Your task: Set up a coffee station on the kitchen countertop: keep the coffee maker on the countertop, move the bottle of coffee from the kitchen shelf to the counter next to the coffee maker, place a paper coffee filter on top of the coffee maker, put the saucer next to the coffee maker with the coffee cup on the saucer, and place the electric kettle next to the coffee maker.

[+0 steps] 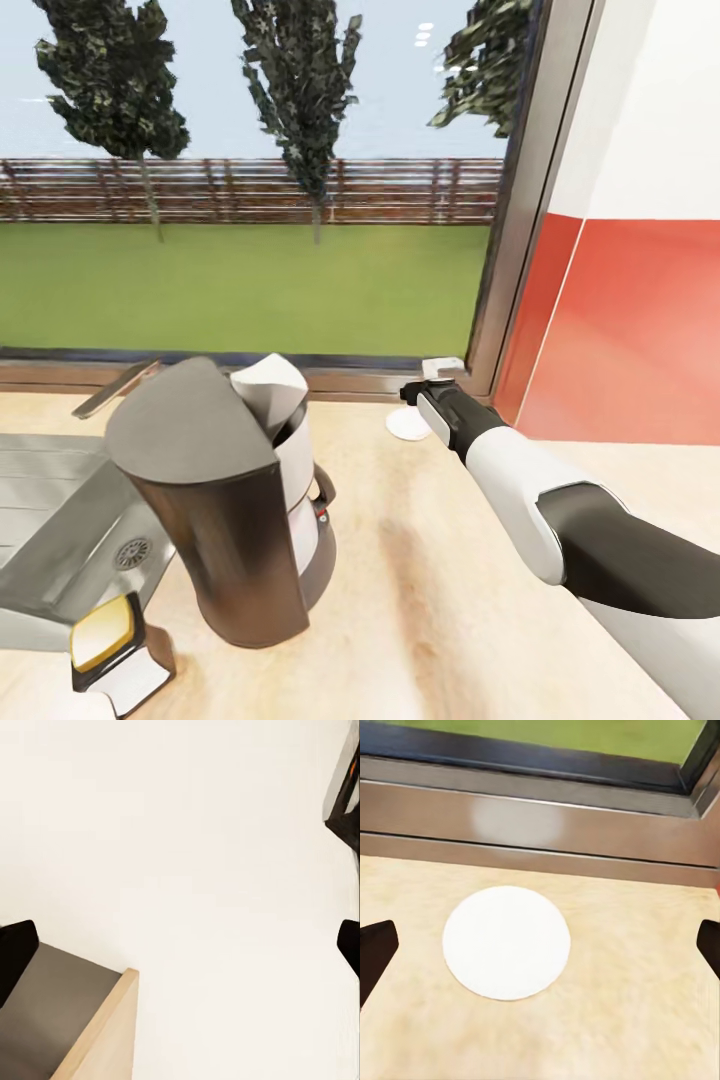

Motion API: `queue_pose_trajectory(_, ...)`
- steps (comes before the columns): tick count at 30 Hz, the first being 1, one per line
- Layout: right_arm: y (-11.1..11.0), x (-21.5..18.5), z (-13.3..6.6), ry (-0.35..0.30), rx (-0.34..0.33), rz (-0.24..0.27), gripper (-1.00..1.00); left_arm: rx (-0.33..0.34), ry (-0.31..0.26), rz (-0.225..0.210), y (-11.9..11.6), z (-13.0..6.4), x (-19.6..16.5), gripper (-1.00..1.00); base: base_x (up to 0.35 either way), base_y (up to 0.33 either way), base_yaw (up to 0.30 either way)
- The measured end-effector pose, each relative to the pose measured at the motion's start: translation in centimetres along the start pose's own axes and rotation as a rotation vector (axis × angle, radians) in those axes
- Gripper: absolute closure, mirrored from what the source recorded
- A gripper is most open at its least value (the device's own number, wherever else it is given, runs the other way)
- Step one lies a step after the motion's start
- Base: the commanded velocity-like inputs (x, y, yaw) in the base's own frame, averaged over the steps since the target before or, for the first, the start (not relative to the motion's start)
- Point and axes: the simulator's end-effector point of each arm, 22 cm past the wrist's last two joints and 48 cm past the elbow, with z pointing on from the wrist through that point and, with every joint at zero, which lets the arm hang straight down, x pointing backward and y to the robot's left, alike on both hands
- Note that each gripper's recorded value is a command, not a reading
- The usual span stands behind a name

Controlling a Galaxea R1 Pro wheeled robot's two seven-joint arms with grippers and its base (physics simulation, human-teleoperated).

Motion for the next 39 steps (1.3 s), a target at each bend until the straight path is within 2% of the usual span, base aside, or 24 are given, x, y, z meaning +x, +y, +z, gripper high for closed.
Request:
queue_pose_trajectory(6,0.00,-0.01,-0.01,0.000,0.000,0.001,-1.00,0.016,-0.014,0.003,-1.20,-0.15,-0.31,-1.00,0.089,-0.041,0.000)
queue_pose_trajectory(39,-0.01,0.00,0.03,-0.001,0.000,0.001,-1.00,0.015,-0.007,0.004,-1.16,-0.17,0.05,-1.00,0.006,-0.004,-0.055)
